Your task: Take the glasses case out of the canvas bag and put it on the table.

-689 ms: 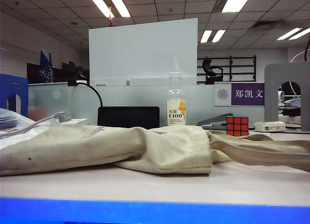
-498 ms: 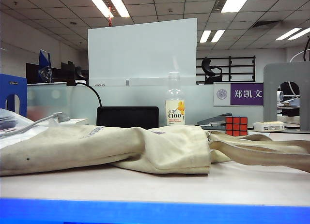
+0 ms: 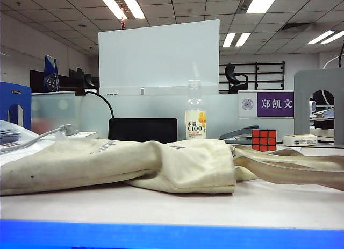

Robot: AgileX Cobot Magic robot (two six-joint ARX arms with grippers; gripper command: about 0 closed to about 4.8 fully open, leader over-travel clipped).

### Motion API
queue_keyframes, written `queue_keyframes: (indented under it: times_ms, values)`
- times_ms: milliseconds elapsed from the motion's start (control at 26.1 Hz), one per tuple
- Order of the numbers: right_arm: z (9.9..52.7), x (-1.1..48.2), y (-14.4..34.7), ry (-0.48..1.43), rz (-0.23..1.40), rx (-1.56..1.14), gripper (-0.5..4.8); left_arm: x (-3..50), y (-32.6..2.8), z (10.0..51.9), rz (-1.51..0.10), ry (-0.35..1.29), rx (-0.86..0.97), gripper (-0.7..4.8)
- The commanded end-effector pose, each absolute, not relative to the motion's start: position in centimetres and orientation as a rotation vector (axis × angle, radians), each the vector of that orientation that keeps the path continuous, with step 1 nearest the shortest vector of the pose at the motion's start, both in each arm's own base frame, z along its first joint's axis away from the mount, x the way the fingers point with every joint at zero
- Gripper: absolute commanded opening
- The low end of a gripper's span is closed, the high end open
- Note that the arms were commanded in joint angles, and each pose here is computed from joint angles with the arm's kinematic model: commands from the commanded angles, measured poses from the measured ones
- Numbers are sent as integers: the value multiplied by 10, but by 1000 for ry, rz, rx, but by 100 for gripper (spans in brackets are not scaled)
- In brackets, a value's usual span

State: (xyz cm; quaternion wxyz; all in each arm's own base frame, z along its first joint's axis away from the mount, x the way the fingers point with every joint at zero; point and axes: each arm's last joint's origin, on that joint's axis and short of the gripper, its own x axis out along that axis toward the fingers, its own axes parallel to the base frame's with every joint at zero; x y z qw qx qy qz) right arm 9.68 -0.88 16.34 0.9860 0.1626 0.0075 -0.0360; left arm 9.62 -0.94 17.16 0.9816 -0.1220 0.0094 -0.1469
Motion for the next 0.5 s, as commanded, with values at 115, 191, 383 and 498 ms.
queue_keyframes:
  times_ms: [115, 191, 383, 498]
  values:
    - [163, 97, -5, 35, 64, 386, -6, 104, -19, 210, -326, 65, -242, 49]
    - [163, 97, -4, 39, 75, 397, -6, 120, -25, 232, -354, 117, -201, 49]
    - [163, 97, -4, 37, 74, 400, -6, 213, -65, 299, -469, 266, -143, 60]
    - [164, 97, -4, 32, 75, 405, -6, 280, -98, 325, -631, 370, -148, 94]
